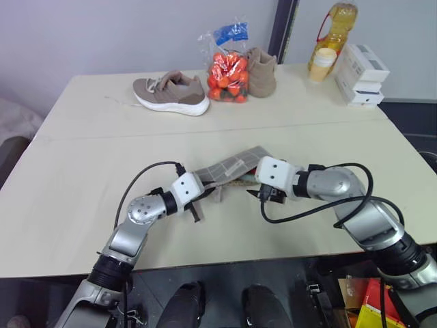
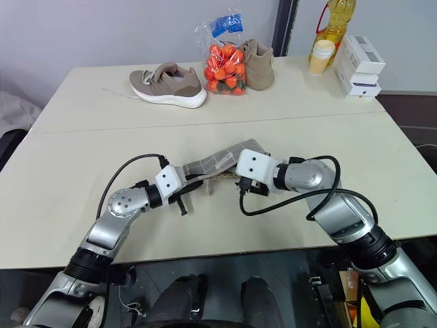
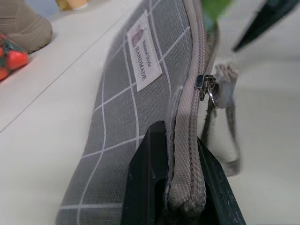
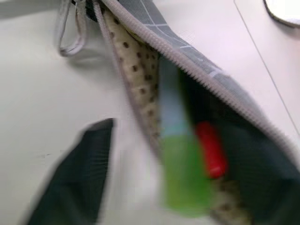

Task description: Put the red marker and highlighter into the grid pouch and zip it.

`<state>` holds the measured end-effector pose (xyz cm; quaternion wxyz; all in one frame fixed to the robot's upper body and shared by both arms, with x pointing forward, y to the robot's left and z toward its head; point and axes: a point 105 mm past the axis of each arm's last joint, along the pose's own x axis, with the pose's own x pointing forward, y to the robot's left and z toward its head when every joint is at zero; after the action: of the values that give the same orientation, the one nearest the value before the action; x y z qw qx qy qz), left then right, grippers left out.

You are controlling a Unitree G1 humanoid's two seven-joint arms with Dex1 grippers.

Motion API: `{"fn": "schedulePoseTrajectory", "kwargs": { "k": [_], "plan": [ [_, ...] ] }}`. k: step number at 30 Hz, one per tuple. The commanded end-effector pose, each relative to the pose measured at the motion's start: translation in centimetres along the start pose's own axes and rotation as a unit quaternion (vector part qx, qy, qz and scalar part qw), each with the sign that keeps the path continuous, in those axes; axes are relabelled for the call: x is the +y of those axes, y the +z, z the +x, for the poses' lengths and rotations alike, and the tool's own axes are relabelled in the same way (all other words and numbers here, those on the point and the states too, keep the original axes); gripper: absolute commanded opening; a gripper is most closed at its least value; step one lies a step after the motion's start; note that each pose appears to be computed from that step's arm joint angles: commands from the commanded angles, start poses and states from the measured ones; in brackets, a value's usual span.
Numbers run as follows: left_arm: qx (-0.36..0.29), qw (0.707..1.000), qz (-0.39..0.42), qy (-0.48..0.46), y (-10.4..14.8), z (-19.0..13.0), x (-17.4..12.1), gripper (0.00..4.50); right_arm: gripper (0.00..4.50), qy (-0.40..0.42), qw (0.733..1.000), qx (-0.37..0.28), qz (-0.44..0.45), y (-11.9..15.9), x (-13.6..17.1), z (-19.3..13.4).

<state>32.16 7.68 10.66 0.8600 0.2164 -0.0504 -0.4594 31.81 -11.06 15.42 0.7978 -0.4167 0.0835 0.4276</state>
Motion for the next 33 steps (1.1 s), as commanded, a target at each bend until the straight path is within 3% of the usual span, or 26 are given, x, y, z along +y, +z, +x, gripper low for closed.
{"fn": "schedulePoseTrajectory", "kwargs": {
  "k": [1, 6, 9, 18, 25, 28, 33],
  "plan": [
    [-0.033, 0.998, -0.034, 0.040, 1.4, 0.1, 1.7, 0.00, 4.48, -0.036, 0.996, -0.076, 0.009, 2.8, -1.8, -2.5],
    [-0.055, 0.984, -0.134, 0.104, 2.4, 1.4, 3.7, 0.00, 4.48, -0.020, 0.978, -0.161, 0.128, 4.0, -1.9, -4.9],
    [-0.047, 0.974, -0.179, 0.133, 2.4, 2.7, 4.5, 0.00, 4.48, 0.018, 0.966, -0.188, 0.174, 4.4, -0.3, -4.7],
    [-0.069, 0.966, -0.232, 0.092, 4.1, 4.3, 2.9, 0.00, 4.48, -0.052, 0.939, -0.161, 0.301, 2.9, 0.6, 0.7],
    [-0.071, 0.963, -0.249, 0.077, 4.5, 4.5, 2.2, 0.00, 4.48, -0.067, 0.925, -0.161, 0.338, 3.6, 0.9, 3.2],
    [-0.071, 0.963, -0.249, 0.073, 4.7, 4.6, 2.1, 0.00, 3.60, -0.074, 0.920, -0.166, 0.347, 3.8, 0.7, 3.6],
    [-0.071, 0.963, -0.249, 0.076, 4.7, 4.6, 2.2, 0.00, 1.03, -0.085, 0.916, -0.171, 0.353, 3.7, 0.0, 3.6]
  ]
}}
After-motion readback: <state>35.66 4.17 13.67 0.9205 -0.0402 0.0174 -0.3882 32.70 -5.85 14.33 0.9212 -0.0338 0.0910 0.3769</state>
